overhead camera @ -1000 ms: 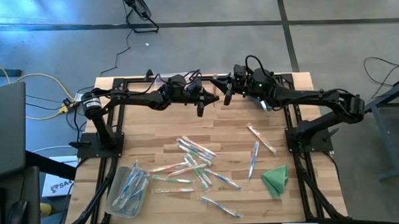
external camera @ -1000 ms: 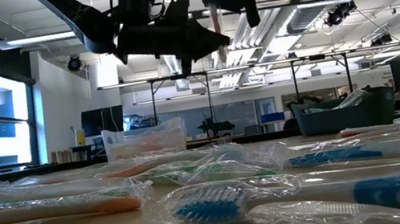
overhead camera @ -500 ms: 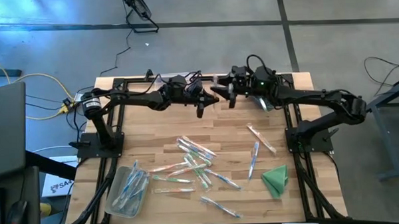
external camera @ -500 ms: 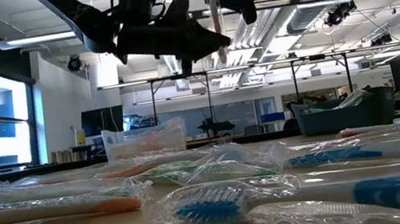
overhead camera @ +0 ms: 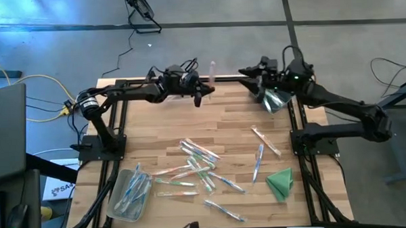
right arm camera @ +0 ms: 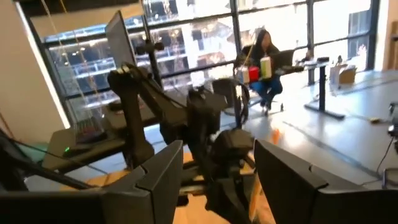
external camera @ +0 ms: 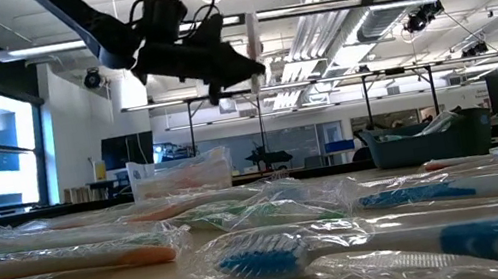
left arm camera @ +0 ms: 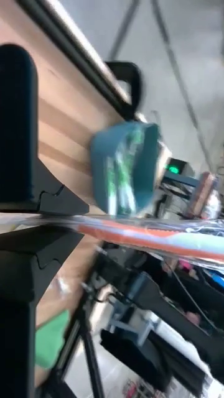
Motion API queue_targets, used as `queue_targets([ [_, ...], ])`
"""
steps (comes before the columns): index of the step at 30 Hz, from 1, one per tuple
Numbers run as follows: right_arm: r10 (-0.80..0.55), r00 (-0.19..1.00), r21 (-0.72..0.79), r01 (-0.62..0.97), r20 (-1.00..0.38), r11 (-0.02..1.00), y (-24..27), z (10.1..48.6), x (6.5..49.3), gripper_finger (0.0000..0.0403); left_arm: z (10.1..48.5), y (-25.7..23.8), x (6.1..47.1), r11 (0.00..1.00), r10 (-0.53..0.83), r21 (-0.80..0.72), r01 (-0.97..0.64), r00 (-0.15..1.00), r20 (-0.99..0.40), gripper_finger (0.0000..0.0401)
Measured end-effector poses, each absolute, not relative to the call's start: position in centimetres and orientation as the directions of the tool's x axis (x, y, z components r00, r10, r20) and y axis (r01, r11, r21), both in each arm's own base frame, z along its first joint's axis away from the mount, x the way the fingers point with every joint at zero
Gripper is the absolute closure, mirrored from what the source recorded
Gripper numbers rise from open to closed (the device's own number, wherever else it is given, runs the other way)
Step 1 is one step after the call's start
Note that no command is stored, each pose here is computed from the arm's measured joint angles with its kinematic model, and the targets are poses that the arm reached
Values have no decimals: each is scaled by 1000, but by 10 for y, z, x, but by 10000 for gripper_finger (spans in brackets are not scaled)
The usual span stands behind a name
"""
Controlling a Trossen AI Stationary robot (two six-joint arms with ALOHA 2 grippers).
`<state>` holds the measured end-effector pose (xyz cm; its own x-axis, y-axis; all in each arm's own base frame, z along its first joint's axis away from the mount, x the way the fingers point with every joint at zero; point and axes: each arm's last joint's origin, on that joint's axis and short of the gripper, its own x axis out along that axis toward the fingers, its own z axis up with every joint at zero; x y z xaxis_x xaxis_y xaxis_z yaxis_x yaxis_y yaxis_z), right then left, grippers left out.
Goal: Pick & Place Toothbrushes
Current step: Put the orange toothbrush into the transparent bin
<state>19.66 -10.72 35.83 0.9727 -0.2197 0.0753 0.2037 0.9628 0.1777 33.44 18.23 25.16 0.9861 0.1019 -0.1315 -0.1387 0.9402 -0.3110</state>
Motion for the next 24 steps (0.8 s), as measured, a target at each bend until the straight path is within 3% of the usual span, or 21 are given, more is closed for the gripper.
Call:
queue_targets([
  [12, -484, 875, 149, 479, -7, 865, -111, 359, 170, 212, 277, 180, 293, 932, 288, -116, -344, 894, -343, 389],
  [24, -498, 867, 129, 497, -28, 858, -114, 356, 171, 212, 289, 175, 259, 874, 394, -62, -481, 779, -488, 384],
])
